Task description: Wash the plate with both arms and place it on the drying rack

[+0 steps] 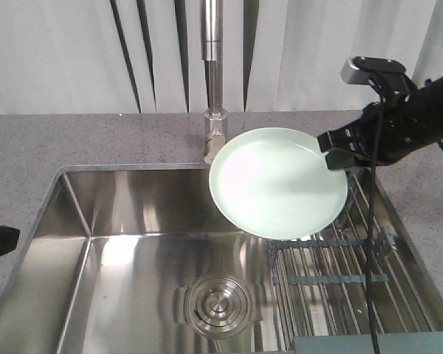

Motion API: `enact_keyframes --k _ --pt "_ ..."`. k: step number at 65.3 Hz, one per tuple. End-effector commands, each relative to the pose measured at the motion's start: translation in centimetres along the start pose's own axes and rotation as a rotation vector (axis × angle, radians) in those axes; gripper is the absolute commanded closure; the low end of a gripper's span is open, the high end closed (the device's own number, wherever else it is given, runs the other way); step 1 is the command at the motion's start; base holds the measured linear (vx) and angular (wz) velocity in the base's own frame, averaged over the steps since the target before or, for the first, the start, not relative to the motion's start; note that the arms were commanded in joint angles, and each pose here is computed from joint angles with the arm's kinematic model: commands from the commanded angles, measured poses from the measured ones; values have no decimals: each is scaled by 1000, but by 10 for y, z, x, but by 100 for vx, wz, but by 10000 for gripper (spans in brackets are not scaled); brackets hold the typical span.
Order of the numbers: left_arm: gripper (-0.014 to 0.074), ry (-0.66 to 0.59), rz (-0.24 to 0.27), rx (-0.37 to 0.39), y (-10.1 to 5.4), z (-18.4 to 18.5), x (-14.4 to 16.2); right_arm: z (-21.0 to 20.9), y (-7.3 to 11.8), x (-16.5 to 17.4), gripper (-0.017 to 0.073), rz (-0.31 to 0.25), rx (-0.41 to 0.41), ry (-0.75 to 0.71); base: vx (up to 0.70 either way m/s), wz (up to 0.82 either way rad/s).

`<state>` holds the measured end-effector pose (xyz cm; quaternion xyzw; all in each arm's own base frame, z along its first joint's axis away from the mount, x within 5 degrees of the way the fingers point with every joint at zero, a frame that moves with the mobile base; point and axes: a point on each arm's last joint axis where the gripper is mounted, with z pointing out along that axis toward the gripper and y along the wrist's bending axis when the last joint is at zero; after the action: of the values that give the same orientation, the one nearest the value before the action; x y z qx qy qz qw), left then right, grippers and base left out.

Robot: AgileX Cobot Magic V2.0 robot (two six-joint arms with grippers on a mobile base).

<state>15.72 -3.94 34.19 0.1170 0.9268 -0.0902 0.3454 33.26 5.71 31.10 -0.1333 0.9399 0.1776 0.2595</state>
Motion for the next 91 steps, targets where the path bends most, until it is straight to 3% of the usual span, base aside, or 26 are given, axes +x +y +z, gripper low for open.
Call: enact_keyframes --k 1,20,43,54,74,91 --pt "162 -84 -13 4 -1 -7 -10 -30 5 6 564 -6 21 -117 0 0" --pt "162 -84 -13 4 -1 -7 -10 -35 25 50 564 -21 -10 -96 0 0" --pt "162 -84 -13 4 -1 -7 -10 -23 74 66 564 -106 -104 -90 0 0" --pt "162 -84 -13 4 -1 -7 -10 -18 93 62 564 -123 -140 -122 0 0" --pt "162 -84 -13 4 -1 -7 -10 2 125 34 564 -201 -205 -98 0 0" --pt "162 -84 -13 4 -1 -7 -10 15 132 -6 564 -244 -196 -125 0 0"
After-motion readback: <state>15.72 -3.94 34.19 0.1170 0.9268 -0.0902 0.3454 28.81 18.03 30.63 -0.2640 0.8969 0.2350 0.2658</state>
